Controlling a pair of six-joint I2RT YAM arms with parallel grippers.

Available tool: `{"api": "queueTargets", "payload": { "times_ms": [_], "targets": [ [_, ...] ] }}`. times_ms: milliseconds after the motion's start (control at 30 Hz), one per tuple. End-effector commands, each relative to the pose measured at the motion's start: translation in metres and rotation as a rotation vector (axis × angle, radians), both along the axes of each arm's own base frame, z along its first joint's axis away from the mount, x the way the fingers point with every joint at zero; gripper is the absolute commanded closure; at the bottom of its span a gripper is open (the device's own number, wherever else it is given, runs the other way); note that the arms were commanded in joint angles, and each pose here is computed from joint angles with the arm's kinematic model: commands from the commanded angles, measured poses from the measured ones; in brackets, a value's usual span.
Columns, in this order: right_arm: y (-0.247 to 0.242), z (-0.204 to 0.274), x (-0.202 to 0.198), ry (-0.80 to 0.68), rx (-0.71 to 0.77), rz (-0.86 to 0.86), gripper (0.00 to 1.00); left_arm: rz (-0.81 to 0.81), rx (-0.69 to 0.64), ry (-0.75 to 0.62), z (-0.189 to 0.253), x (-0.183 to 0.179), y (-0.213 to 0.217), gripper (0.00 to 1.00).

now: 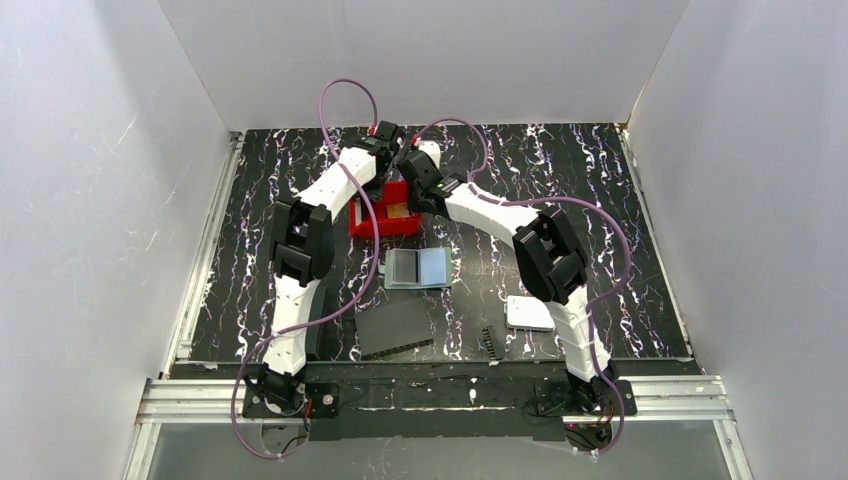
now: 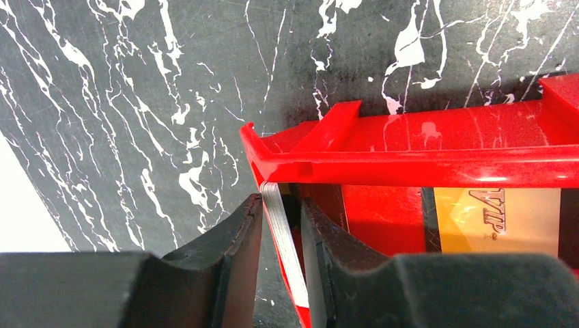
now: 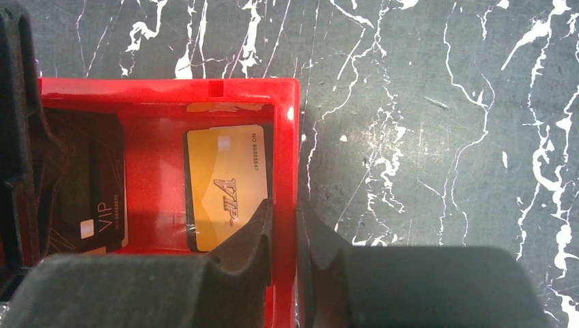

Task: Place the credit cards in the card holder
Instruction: Pick up the credit card from the storage box.

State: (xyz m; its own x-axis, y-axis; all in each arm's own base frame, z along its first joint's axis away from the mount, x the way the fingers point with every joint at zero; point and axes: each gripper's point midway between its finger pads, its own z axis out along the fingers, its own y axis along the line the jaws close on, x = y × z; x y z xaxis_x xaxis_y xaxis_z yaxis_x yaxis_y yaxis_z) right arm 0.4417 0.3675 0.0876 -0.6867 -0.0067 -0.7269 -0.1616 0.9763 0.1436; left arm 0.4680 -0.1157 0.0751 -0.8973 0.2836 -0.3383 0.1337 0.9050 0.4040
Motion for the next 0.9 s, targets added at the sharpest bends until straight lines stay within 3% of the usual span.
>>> {"api": "queueTargets", "payload": {
  "times_ms": [0,200,533,867],
  "targets": [
    [-0.019,0.01,0.012,-0.036,-0.043,-0.059,0.99,0.038,0.081,-0.021,0.028,-0.007,0.029,0.75],
    [-0.019,0.009,0.012,-0.031,-0.043,-0.06,0.99,0.045,0.1,-0.028,0.031,-0.006,0.032,0.79],
    [-0.018,0.008,0.012,-0.028,-0.044,-0.058,0.99,0.048,0.118,-0.023,0.032,-0.006,0.031,0.99],
    [-0.019,0.008,0.012,-0.026,-0.048,-0.059,0.99,0.051,0.059,-0.035,0.042,-0.009,0.019,1.0]
  ]
}}
